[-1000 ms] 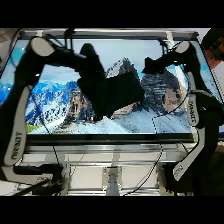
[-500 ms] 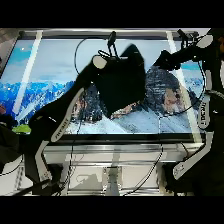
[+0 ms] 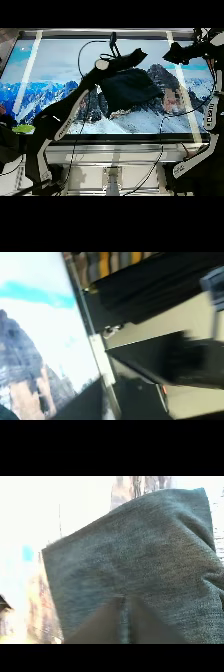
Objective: Fold the clothes and pants, and hang the long-sleeved shirts on hangers.
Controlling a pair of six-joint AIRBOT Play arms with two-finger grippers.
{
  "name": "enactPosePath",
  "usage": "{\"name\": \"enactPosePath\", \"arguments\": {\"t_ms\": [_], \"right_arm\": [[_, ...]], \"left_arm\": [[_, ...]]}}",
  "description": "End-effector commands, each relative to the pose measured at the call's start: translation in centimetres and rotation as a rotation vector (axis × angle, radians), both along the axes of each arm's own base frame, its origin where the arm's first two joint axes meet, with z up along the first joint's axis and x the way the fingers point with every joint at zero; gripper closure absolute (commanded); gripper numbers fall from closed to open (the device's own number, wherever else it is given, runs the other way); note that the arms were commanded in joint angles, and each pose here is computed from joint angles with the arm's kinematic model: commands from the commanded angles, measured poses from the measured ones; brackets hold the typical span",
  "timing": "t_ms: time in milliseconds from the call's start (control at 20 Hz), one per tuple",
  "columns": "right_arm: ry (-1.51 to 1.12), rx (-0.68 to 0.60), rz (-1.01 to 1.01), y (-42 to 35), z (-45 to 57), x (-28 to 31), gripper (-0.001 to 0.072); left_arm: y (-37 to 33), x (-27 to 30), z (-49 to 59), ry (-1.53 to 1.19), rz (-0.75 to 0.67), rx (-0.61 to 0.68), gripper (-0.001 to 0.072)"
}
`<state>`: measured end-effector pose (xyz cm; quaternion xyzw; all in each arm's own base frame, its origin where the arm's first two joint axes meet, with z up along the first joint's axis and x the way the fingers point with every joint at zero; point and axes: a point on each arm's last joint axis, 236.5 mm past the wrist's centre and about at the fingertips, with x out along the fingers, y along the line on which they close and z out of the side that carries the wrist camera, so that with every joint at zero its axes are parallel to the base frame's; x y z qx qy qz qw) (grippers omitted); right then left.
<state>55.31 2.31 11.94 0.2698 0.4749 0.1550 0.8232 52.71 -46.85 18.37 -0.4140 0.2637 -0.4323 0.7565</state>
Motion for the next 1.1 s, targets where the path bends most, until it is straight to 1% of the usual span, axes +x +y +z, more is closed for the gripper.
{"name": "enactPosePath", "arguments": {"t_ms": [0,50,100,200,350,400,550,650,700,800,900,1000,1050], "right_arm": [[-0.035,0.102,-0.002,-0.9,1.2,0.0,0.069],[-0.034,0.13,-0.007,-1.3,1.1,0.0,0.069],[-0.032,0.159,-0.006,-1.8,0.8,-0.2,0.0691],[0.007,0.219,-0.004,-2.9,-0.6,-1.0,0.0692],[0.136,0.281,-0.017,-4.3,-5.1,-3.4,0.0692],[0.183,0.315,-0.007,-4.0,-6.7,-4.5,0.0692],[0.318,0.398,0.029,-1.6,-11.1,-8.3,0.0691],[0.376,0.422,0.051,-0.1,-13.0,-11.5,0.0692],[0.379,0.42,0.058,0.5,-13.3,-13.0,0.0691],[0.316,0.389,-0.004,0.6,-12.9,-14.2,0.0691],[0.248,0.36,-0.111,0.5,-12.2,-14.5,0.069],[0.264,0.369,-0.159,1.7,-12.1,-15.8,0.0688],[0.301,0.37,-0.186,2.4,-12.7,-16.8,0.0665]], "left_arm": [[5.2,0.0,5.2,-0.108,-0.06,-0.001,0.0679],[7.3,0.2,6.8,-0.145,-0.054,0.014,0.068],[9.2,0.2,8.0,-0.198,-0.049,0.059,0.0681],[13.2,-0.4,9.5,-0.279,-0.024,0.228,0.0682],[18.7,-2.7,10.2,-0.278,0.007,0.485,0.0682],[19.7,-3.9,10.7,-0.29,-0.005,0.533,0.0682],[21.2,-7.3,13.0,-0.317,-0.04,0.576,0.0682],[22.3,-8.0,13.6,-0.332,-0.012,0.612,0.0682],[23.1,-8.0,13.3,-0.33,0.003,0.653,0.0682],[24.2,-8.1,12.2,-0.296,0.014,0.715,0.0681],[24.2,-8.4,11.5,-0.28,-0.006,0.73,0.0682],[24.0,-8.7,11.3,-0.276,-0.02,0.733,0.0681],[24.0,-8.8,11.2,-0.274,-0.023,0.735,0.068]]}}
